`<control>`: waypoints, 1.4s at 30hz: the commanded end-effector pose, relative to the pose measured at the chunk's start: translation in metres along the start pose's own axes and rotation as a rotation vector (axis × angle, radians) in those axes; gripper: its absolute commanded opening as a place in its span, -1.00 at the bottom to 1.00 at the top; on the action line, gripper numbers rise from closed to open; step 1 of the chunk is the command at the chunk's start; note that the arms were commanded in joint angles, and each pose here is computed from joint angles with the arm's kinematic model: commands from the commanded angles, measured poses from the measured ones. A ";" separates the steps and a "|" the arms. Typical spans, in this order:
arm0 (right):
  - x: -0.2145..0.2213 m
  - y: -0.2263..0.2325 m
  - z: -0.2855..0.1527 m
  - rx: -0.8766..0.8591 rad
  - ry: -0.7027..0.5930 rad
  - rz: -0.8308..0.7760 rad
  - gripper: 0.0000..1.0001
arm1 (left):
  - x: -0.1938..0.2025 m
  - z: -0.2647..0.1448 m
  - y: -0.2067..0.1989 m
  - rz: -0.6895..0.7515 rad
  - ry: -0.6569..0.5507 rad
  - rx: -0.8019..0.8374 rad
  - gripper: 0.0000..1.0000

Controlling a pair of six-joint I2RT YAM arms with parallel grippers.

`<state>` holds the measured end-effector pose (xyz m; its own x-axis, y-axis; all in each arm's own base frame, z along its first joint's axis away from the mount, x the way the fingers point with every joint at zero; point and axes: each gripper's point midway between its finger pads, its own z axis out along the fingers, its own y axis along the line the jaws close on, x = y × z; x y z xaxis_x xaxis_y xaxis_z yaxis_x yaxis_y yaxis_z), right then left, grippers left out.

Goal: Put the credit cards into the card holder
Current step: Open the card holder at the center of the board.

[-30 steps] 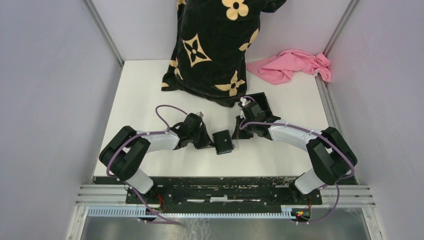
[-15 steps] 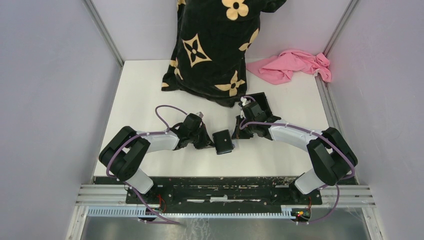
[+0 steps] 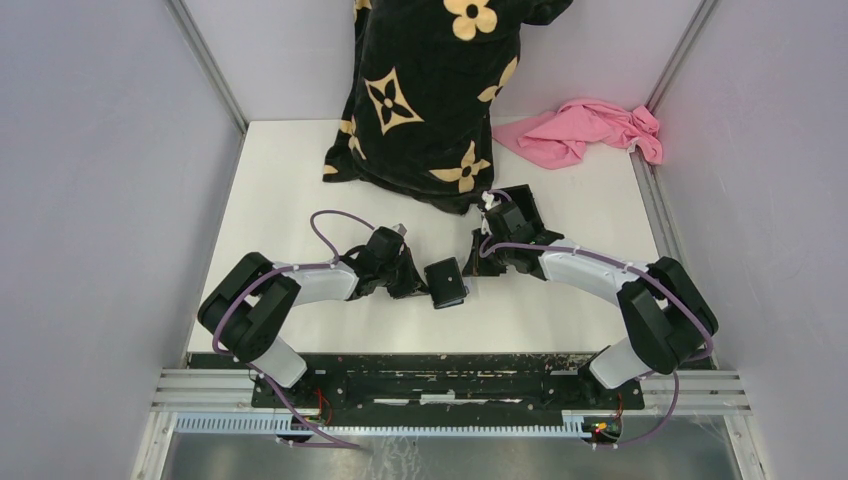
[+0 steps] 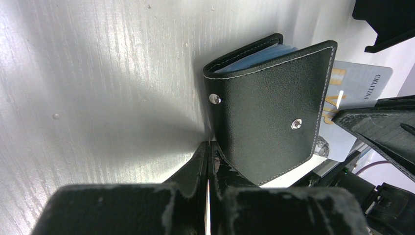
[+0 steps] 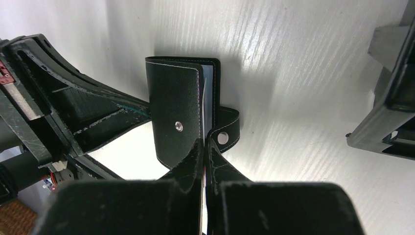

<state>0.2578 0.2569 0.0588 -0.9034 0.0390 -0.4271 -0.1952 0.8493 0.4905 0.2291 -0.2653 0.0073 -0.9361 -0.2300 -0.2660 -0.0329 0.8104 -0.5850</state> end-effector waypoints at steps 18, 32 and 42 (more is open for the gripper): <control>-0.039 0.040 -0.023 -0.105 -0.101 -0.028 -0.98 | 0.056 -0.008 0.097 0.007 0.165 -0.350 -0.94; -0.041 0.045 -0.029 -0.118 -0.101 -0.033 -0.98 | 0.058 -0.006 0.100 0.001 0.169 -0.356 -0.94; -0.040 0.054 -0.033 -0.134 -0.098 -0.039 -0.98 | 0.060 -0.005 0.101 -0.004 0.173 -0.357 -0.94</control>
<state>0.2626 0.2679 0.0903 -0.8899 0.0409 -0.4542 -0.2300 0.8199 0.5243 0.2289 -0.2658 0.0061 -0.9375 -0.2286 -0.2623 -0.0338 0.8102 -0.5851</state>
